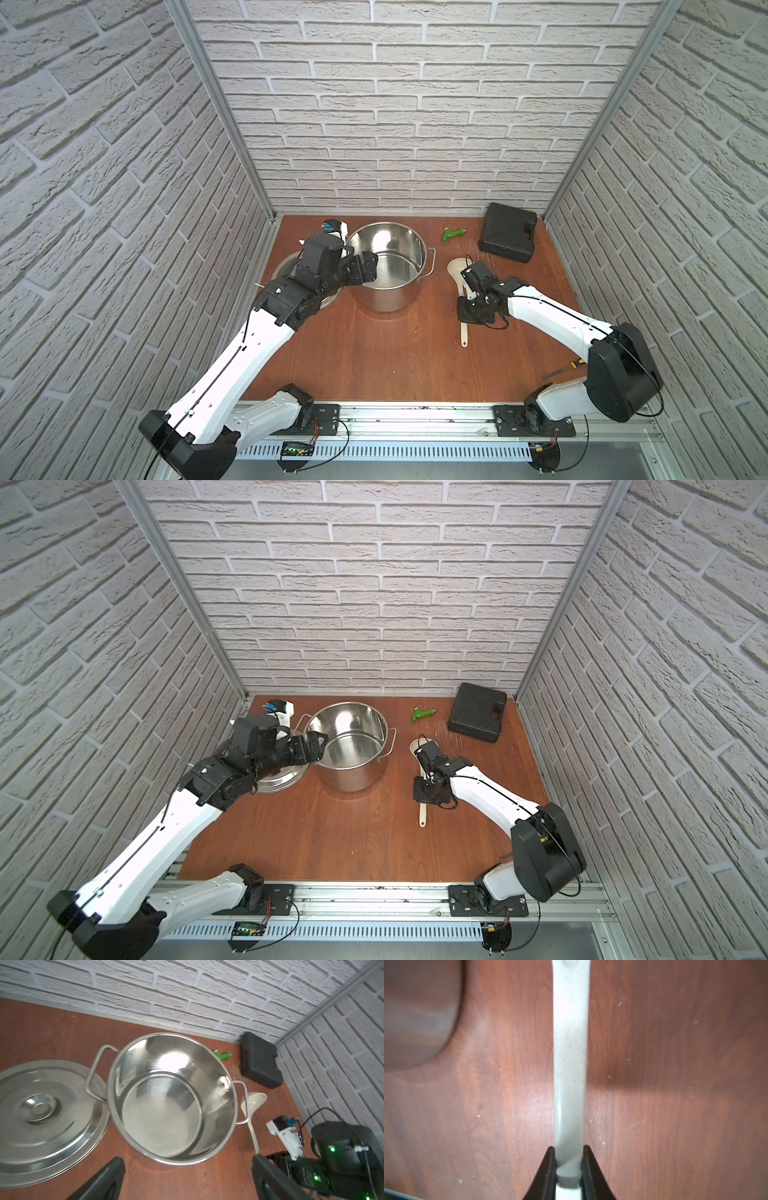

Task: Stir the soup with a spoon
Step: Pick up the spoon from the center of the board, then adjust the spoon.

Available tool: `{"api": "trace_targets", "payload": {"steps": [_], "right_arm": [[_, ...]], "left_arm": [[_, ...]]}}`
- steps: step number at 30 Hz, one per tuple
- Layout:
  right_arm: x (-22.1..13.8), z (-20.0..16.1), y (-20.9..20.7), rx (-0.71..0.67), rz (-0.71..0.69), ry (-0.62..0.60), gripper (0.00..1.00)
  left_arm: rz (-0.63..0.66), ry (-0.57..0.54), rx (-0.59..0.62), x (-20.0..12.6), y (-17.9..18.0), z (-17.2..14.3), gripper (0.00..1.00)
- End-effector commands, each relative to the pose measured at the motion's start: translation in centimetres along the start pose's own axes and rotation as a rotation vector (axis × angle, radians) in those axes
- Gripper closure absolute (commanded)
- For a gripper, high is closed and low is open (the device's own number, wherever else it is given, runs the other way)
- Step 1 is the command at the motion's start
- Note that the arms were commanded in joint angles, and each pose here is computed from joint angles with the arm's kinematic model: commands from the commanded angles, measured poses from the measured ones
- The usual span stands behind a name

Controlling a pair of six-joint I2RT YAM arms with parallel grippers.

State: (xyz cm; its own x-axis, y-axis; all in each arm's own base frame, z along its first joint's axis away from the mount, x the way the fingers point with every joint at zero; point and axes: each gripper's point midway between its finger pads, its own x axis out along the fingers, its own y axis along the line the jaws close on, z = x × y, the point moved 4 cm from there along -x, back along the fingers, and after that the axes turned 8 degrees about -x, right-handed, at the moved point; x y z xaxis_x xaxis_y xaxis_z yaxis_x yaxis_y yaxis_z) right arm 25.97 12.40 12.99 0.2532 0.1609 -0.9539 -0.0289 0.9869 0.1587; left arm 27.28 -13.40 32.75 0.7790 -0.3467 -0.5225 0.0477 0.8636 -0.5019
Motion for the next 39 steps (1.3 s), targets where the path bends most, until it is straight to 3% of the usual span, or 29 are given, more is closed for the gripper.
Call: {"api": "trace_targets", "payload": {"steps": [1,8,14,19,24,35,39], "right_arm": [[-4.3,1.3,-0.7,0.049,-0.009,-0.095,0.98],[-13.1,6.1,2.5,0.115,0.185,-0.292,0.98],[-17.3,9.9,6.6,0.199,0.411,-0.329,0.98],[-19.4,12.0,9.0,0.272,0.548,-0.346,0.98],[-20.3,12.6,10.8,0.309,0.638,-0.341,0.98],[-21.9,11.8,12.1,0.313,0.72,-0.329,0.98],[-21.9,11.4,12.3,0.3,0.728,-0.316,0.98]], "left_arm": [[-0.2,-0.078,0.03,-0.2,-3.5,0.8,0.02],[-0.434,-0.126,-0.018,-0.3,-6.8,0.7,0.02],[-0.578,-0.047,0.047,0.0,-11.0,0.2,0.16],[-0.594,-0.004,0.153,0.3,-13.6,-1.6,0.19],[-0.584,0.023,0.172,1.1,-14.4,-2.6,0.23],[-0.53,0.05,0.198,1.8,-13.7,-3.3,0.29],[-0.57,0.075,0.198,1.7,-14.4,-3.5,0.36]]}}
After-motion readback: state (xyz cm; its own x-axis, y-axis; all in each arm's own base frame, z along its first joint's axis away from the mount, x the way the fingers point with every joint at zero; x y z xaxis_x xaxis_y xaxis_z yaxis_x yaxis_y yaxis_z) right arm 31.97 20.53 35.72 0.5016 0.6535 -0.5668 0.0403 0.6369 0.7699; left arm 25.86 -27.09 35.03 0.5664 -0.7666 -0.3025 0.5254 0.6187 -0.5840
